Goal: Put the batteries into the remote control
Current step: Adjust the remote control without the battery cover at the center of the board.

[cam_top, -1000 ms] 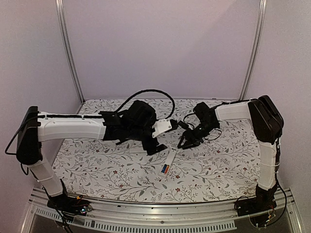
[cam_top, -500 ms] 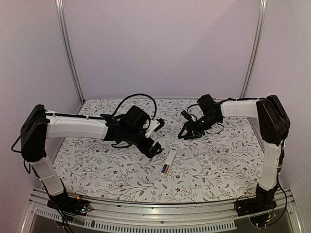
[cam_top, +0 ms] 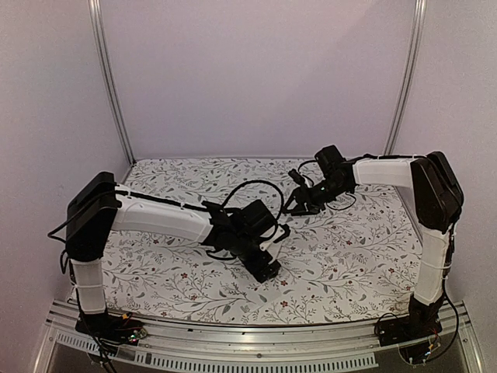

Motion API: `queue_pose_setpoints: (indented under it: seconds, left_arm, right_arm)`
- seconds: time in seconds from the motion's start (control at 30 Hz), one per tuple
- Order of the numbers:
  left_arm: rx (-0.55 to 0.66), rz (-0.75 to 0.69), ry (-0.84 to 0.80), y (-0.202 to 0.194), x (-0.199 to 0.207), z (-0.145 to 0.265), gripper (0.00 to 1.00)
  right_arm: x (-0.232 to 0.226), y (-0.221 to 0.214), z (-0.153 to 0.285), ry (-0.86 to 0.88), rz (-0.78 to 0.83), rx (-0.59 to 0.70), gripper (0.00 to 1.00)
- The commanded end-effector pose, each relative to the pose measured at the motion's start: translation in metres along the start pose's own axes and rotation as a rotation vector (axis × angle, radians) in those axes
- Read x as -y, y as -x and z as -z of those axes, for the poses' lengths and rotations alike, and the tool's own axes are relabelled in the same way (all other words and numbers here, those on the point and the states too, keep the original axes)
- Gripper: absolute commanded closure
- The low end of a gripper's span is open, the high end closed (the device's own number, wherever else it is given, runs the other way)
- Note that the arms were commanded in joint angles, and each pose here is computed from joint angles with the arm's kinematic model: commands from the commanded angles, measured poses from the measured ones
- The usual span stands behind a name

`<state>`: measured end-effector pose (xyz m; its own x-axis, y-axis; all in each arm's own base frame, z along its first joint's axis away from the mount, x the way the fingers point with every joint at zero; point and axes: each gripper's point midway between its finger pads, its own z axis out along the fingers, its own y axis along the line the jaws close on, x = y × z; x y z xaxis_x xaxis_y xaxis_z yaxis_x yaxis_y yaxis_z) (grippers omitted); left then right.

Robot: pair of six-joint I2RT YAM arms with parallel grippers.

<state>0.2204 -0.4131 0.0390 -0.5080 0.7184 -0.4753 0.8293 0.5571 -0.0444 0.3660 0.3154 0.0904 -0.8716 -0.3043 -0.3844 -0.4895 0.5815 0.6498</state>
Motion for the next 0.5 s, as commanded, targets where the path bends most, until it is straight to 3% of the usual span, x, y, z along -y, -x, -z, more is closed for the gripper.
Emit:
queue_pose_setpoints:
  seconds: [0.0,0.17,0.47]
  left_arm:
    - [-0.035,0.008,0.084,0.005,-0.007,-0.010,0.01]
    - [-0.090,-0.028,0.044,0.003,0.000,-0.025,0.15]
    - [-0.147,-0.215,-0.084,-0.001,0.006,-0.024,0.45]
  right_arm:
    - [-0.001,0.005,0.009,-0.006,0.003,0.027,0.48]
    - [0.007,0.005,0.024,-0.028,-0.012,0.057,0.48]
    - [0.016,0.006,0.052,-0.055,-0.041,0.126,0.48]
